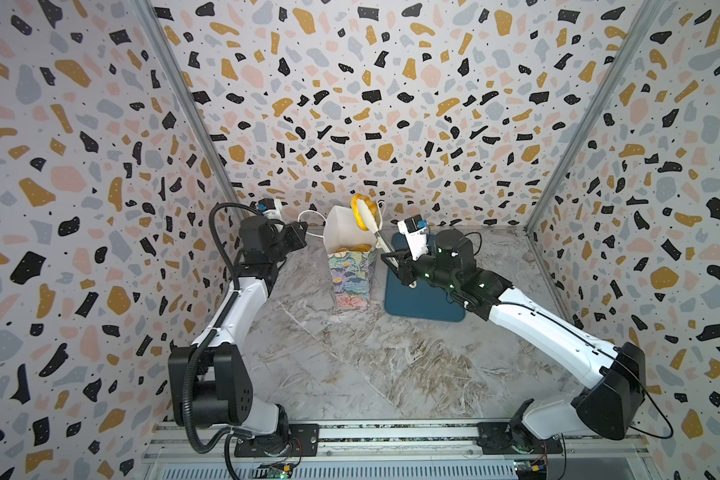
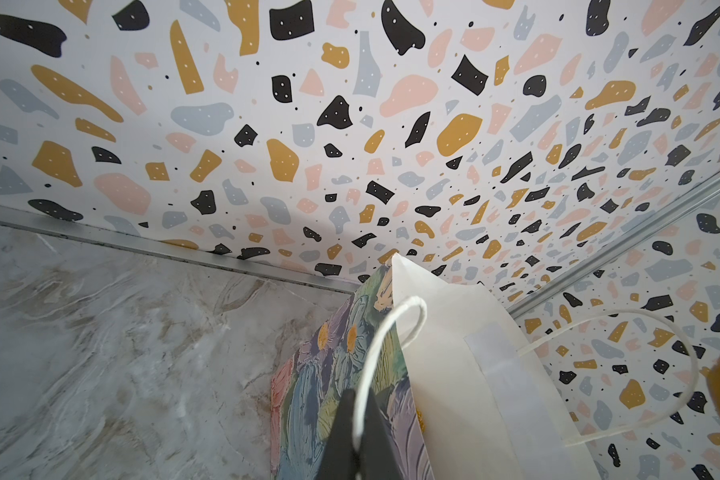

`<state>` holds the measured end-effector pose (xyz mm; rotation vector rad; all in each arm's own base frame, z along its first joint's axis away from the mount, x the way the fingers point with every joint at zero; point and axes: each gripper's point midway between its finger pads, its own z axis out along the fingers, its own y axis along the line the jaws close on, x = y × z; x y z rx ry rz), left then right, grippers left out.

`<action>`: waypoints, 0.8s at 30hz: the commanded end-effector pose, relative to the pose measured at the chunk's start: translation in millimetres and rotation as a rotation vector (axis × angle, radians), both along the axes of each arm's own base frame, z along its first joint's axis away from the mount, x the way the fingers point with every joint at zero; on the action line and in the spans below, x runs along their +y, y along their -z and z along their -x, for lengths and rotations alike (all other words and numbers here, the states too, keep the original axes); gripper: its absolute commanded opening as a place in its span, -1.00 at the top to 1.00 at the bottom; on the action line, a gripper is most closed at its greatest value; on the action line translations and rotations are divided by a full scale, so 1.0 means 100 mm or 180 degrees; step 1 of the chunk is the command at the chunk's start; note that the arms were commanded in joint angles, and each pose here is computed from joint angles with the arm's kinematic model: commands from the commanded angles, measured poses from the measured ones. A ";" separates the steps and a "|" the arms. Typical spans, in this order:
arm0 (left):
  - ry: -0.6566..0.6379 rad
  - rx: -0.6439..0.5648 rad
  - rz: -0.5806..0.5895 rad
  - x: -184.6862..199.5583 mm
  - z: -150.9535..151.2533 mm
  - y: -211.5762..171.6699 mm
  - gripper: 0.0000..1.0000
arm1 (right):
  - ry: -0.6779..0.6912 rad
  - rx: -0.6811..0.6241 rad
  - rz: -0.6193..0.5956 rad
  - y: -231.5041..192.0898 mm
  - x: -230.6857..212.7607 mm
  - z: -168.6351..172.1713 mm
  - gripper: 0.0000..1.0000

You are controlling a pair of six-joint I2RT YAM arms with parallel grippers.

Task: Place the fake bread into the paper bag
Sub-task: 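Carry the striped croissant with the right gripper over the bag's opening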

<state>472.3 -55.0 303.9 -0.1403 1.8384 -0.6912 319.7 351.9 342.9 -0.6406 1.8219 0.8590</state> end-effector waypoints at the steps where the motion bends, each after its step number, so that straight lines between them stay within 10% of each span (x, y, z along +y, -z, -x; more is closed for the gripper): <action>1: 0.0032 -0.0112 -0.0011 -0.03 0.01 -0.07 1.00 | -0.0053 -0.0261 -0.0135 -0.38 0.06 0.02 0.76; 24: 0.0037 -0.0126 -0.0010 -0.03 0.02 -0.09 1.00 | 0.0059 0.0043 0.0552 0.17 0.33 -0.27 0.24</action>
